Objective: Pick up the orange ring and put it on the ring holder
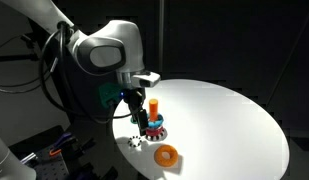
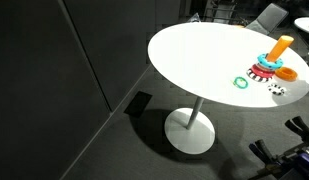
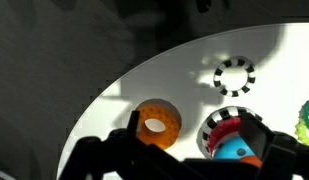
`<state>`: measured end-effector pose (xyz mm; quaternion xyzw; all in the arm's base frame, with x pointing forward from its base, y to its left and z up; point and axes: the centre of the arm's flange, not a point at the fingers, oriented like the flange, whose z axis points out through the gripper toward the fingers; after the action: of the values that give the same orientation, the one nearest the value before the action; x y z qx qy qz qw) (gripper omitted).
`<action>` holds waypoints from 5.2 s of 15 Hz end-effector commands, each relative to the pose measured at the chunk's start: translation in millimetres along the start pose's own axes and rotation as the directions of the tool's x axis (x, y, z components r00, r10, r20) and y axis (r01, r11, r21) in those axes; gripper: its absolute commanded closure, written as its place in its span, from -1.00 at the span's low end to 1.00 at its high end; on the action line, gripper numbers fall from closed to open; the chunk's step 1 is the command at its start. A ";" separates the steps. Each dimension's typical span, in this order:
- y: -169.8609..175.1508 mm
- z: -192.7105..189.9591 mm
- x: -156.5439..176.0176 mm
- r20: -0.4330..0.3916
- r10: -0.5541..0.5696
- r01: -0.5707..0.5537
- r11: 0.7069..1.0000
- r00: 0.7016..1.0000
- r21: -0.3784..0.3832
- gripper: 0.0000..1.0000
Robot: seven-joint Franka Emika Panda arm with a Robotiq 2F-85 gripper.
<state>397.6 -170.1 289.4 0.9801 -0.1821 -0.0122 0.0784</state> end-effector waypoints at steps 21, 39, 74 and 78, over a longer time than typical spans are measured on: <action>36.8 38.1 29.9 0.020 0.110 -0.111 0.992 0.994 0.051 -1.00; 45.9 83.6 81.6 -0.036 0.207 -0.204 0.976 0.978 0.073 -1.00; 34.4 145.6 79.6 0.001 0.240 -0.239 0.969 0.971 0.068 -1.00; 36.8 147.4 80.3 -0.002 0.267 -0.266 0.961 0.964 0.076 -0.93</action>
<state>448.1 -247.6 151.8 0.9508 -0.3061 0.0020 0.0479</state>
